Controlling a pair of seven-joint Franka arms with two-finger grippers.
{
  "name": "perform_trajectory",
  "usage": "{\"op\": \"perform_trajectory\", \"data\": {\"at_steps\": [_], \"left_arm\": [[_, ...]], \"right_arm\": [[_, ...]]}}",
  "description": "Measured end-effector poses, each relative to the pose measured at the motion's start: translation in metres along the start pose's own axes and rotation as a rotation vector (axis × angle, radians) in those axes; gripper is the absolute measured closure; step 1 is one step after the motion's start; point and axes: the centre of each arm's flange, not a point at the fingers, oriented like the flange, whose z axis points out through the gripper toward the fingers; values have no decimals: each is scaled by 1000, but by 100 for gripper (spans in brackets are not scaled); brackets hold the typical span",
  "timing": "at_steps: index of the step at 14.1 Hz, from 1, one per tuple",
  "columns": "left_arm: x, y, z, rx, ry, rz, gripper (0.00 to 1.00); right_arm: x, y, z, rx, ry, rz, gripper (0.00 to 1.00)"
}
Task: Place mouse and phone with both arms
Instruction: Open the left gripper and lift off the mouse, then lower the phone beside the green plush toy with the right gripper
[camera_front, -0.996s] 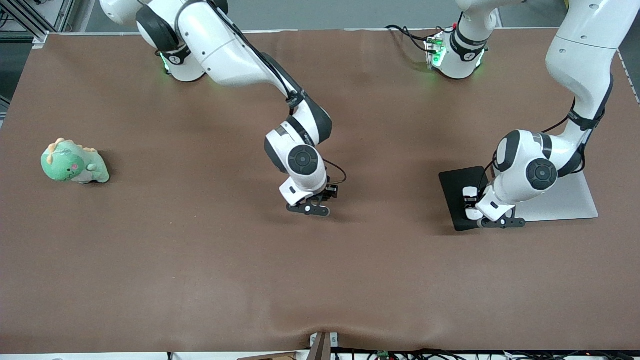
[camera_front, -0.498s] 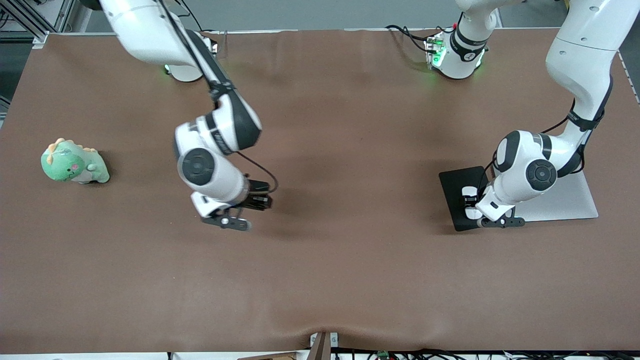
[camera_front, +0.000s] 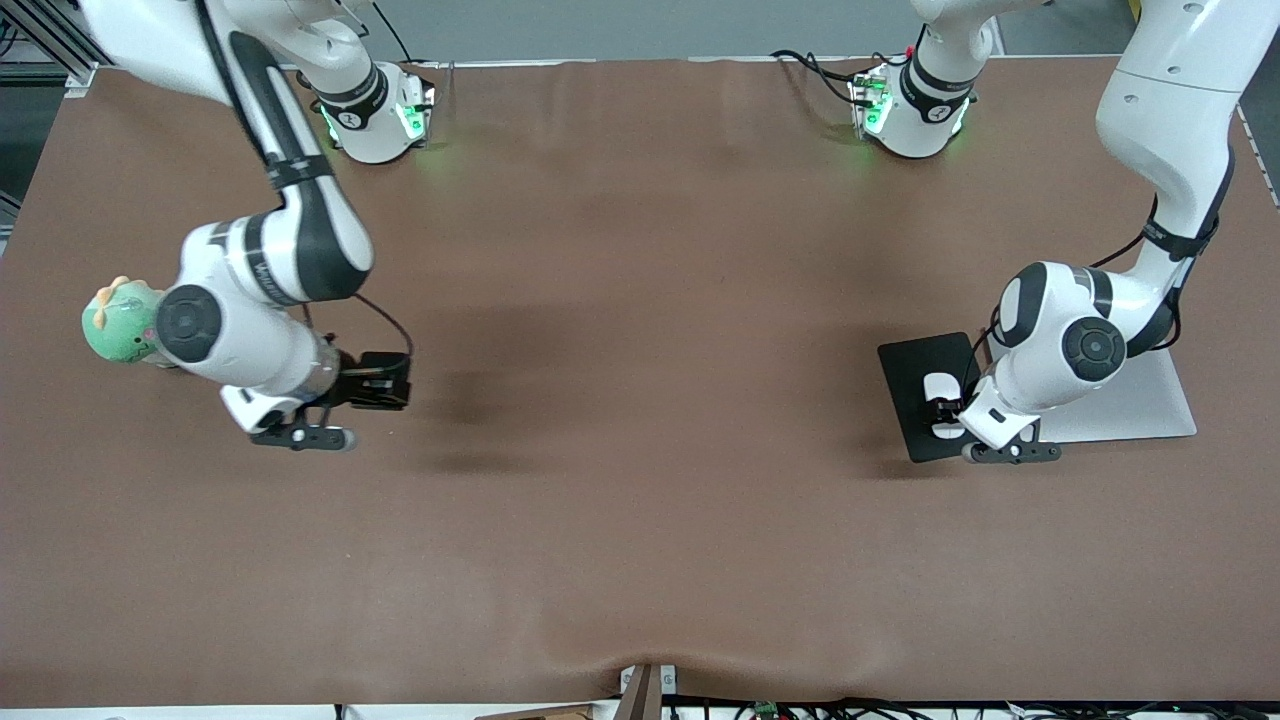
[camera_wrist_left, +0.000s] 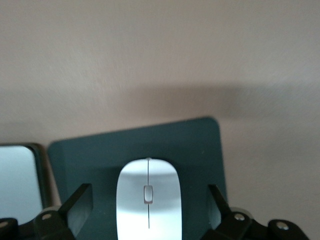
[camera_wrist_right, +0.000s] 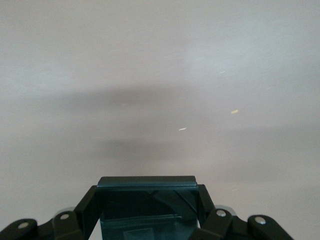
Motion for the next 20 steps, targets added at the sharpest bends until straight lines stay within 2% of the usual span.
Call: {"op": "perform_trajectory", "data": {"at_steps": [3, 7, 12, 15, 18, 20], "left_arm": [[9, 8, -50, 29, 2, 13, 0], [15, 2, -136, 100, -34, -5, 0], [23, -16, -274, 140, -98, -85, 0], [18, -17, -318, 135, -118, -84, 0], [6, -13, -366, 126, -66, -54, 0], [-11, -6, -402, 116, -22, -55, 0]], "right_arm": [[10, 82, -2, -6, 31, -51, 20], [13, 147, 12, -103, 45, -62, 20], [8, 205, 76, -107, -31, 2, 20], [-6, 232, 105, -97, -79, 19, 20], [-16, 240, 115, -91, -97, 26, 20], [-23, 239, 127, -92, -91, 25, 20]]}}
